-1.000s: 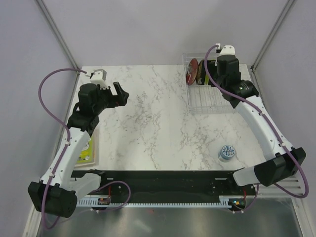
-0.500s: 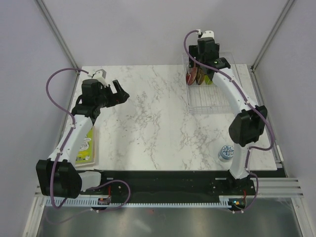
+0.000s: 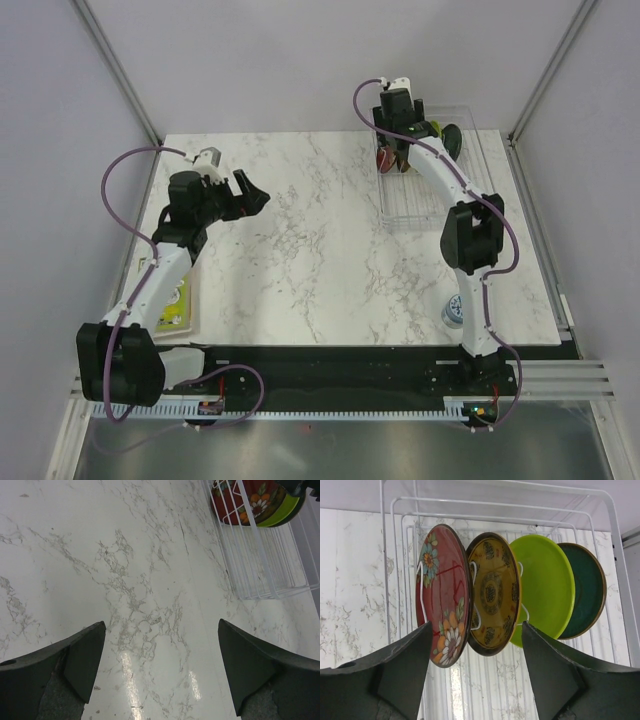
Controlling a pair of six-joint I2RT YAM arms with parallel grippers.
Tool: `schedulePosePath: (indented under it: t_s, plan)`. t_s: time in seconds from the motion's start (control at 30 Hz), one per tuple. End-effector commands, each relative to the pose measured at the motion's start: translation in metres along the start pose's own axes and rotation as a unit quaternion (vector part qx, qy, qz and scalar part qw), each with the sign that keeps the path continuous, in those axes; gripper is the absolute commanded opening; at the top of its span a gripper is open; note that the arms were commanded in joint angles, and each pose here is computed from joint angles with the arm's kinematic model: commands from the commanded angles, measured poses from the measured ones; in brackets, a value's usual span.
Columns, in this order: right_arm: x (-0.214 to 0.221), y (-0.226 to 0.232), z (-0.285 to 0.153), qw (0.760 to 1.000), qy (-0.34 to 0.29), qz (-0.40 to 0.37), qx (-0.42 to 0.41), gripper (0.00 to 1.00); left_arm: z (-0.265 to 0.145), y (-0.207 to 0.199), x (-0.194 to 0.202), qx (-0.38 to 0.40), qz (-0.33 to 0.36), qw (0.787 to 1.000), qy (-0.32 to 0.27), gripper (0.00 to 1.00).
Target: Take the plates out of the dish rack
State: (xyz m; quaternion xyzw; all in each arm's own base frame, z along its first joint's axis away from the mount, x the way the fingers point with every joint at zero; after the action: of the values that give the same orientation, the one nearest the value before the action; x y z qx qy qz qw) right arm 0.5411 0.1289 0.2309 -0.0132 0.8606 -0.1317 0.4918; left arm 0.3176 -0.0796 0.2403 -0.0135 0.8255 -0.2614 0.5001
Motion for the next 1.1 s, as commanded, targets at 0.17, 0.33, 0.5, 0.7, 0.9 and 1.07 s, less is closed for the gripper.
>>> schedulePosePath:
  t_s: [0.17, 0.33, 0.5, 0.7, 0.9, 1.07]
  plan:
    - [-0.001, 0.005, 0.021, 1.0, -0.021, -0.004, 0.003, 0.63, -0.004, -0.011, -0.018, 0.037, 0.027, 0.997, -0.056, 1.0]
    - [0.006, 0.007, 0.033, 1.0, -0.015, -0.001, -0.011, 0.6, -0.002, -0.009, -0.012, 0.038, 0.026, 0.998, -0.046, 1.0]
    - [0.009, 0.007, 0.041, 1.0, -0.012, 0.008, -0.024, 0.48, -0.002, -0.008, -0.01, 0.037, 0.03, 0.998, -0.045, 1.0]
    - [0.006, 0.007, 0.044, 0.999, -0.019, 0.004, -0.028, 0.07, 0.002, -0.005, -0.007, 0.033, 0.027, 0.998, -0.037, 1.0]
    - [-0.031, 0.003, 0.004, 0.996, -0.075, -0.028, 0.025, 0.01, 0.005, -0.002, -0.006, 0.023, 0.018, 0.999, -0.035, 0.98]
    - [-0.056, 0.003, -0.031, 0.982, -0.126, -0.054, 0.127, 0.0, 0.008, 0.002, -0.008, -0.003, -0.011, 0.999, -0.038, 0.92]
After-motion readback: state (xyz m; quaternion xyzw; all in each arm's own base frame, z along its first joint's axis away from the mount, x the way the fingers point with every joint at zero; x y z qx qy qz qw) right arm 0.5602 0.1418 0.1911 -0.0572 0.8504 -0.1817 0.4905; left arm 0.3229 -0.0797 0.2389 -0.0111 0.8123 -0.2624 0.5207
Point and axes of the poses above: each gripper's point midway between its finger pads, its own z axis out along the fingers, its own y axis along the line the jaws close on, x = y × z, the point moved 7 cm from there along -z, back along the fingers, and after that the axes turned 1 degree about z, right-handed, at the moved point
